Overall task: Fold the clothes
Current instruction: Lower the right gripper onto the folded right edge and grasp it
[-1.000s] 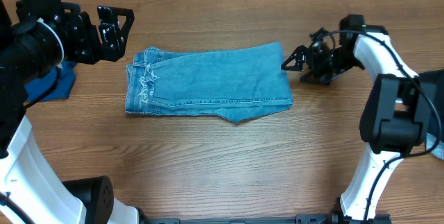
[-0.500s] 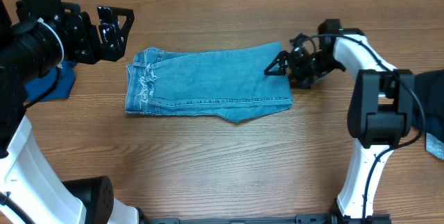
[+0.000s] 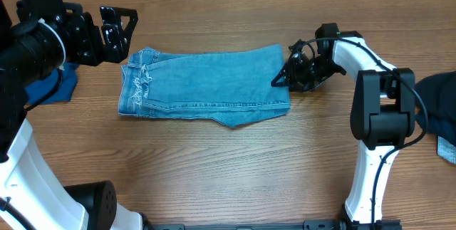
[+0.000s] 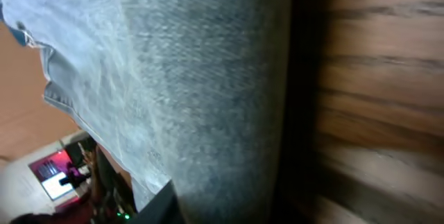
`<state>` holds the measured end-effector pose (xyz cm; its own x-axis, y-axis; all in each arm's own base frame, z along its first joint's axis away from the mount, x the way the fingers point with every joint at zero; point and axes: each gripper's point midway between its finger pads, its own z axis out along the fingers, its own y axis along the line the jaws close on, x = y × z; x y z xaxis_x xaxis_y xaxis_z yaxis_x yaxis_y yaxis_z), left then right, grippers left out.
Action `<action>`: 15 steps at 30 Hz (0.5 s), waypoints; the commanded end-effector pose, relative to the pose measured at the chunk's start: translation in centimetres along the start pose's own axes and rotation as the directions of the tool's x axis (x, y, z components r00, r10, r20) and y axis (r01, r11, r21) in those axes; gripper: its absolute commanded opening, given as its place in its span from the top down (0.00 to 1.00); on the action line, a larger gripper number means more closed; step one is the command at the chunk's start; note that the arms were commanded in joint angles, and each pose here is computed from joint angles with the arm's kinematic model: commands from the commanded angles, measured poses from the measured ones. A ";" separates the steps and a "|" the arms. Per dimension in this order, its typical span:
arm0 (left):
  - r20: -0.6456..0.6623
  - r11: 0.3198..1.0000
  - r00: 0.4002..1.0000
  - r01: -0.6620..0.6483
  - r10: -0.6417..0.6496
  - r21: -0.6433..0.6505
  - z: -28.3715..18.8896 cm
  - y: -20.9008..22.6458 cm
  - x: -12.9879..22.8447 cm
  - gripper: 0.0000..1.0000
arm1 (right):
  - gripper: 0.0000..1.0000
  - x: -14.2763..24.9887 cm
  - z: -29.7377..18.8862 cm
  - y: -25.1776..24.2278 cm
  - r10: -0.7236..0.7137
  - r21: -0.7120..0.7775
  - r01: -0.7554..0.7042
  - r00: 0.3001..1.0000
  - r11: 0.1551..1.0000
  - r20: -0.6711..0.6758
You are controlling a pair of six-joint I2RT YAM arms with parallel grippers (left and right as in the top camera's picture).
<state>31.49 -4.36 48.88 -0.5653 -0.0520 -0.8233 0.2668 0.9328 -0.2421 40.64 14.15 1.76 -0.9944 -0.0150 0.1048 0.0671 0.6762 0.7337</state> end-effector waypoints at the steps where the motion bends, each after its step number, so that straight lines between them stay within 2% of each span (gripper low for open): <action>1: -0.009 1.000 1.000 -0.009 0.009 0.018 0.3 -0.2 0.1 0.00 | 0.74 -0.6 -3.0 1.3 -0.003 -0.025 0.005 0.998 1.000 0.066; 10: -0.009 1.000 1.000 -0.009 0.009 0.018 0.3 -0.2 0.1 0.00 | 0.74 -1.2 -13.0 6.9 -0.150 0.004 0.157 0.940 0.988 0.307; 12: -0.009 1.000 1.000 -0.009 0.009 0.018 0.3 -0.2 0.1 0.00 | 0.58 -1.0 -14.3 7.4 -0.168 0.022 0.170 0.926 0.985 0.337; 14: -0.009 1.000 1.000 -0.009 0.009 0.018 0.3 -0.2 0.1 0.00 | 0.38 -1.1 -14.8 6.6 -0.174 0.088 0.153 0.922 0.984 0.347; 15: -0.009 1.000 1.000 -0.009 0.009 0.018 0.3 -0.2 0.1 0.00 | 0.31 -1.0 -14.7 5.5 -0.164 0.139 0.123 0.926 0.983 0.341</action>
<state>31.49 -4.36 48.88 -0.5653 -0.0520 -0.8233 0.2668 0.9328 -0.2421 43.17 8.11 16.32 -0.9610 0.1309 -0.2437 -0.0872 0.6928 0.7159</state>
